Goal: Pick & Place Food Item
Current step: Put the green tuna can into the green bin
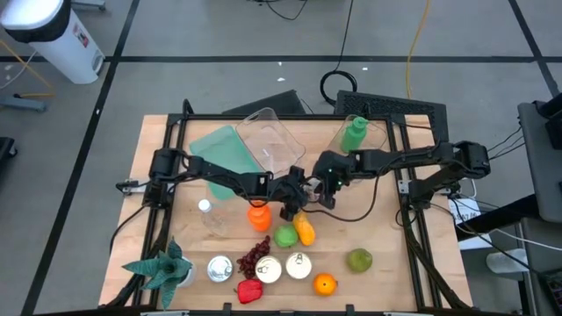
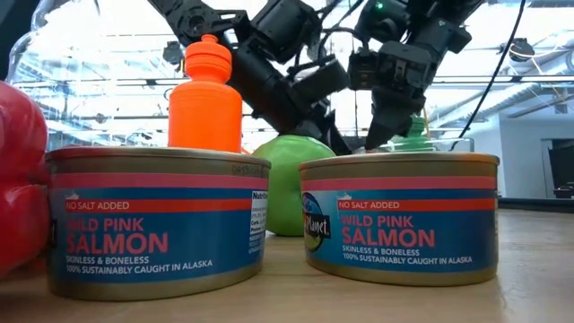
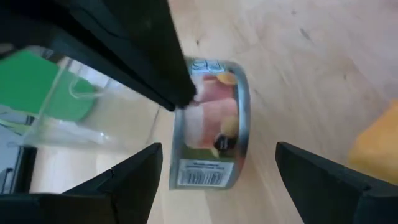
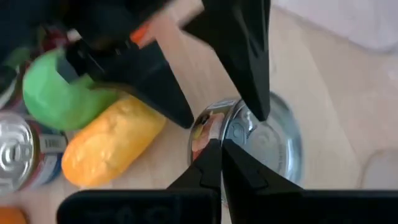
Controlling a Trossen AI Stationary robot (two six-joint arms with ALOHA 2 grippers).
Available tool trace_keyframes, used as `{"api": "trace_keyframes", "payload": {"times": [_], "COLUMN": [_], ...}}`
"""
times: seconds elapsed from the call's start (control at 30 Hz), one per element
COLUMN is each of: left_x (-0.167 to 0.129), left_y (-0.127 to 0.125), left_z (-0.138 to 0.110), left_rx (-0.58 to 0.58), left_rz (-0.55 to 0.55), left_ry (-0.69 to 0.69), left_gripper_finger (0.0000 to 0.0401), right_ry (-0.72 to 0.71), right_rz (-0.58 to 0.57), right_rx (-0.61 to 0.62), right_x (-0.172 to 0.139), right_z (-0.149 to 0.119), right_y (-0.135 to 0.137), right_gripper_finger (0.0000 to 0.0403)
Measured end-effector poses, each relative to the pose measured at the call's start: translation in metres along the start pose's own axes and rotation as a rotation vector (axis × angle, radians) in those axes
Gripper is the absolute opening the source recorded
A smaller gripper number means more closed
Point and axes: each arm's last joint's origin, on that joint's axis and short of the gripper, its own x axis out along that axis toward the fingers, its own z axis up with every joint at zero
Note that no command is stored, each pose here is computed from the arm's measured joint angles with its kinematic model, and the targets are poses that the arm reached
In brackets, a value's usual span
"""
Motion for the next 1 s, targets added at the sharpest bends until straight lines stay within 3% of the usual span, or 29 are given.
{"api": "trace_keyframes", "payload": {"times": [0.23,0.37,0.7,1.0], "left_x": [0.012,0.012,0.010,-0.004], "left_y": [0.006,0.008,0.000,-0.013], "left_z": [-0.011,-0.010,-0.004,0.011], "left_rx": [-0.062,-0.065,0.000,0.067], "left_rz": [0.032,0.040,0.033,0.090], "left_ry": [0.011,0.005,-0.008,0.021], "left_gripper_finger": [0.0323,0.0303,0.0138,0.0138], "right_ry": [-0.027,-0.029,-0.019,-0.033], "right_rz": [0.005,0.005,0.004,0.022], "right_rx": [0.001,-0.009,-0.021,-0.035], "right_x": [0.000,-0.001,-0.001,-0.002], "right_z": [0.003,0.003,0.002,0.004], "right_y": [-0.001,-0.001,-0.001,0.001], "right_gripper_finger": [0.0001,0.0001,0.0000,0.0000]}}
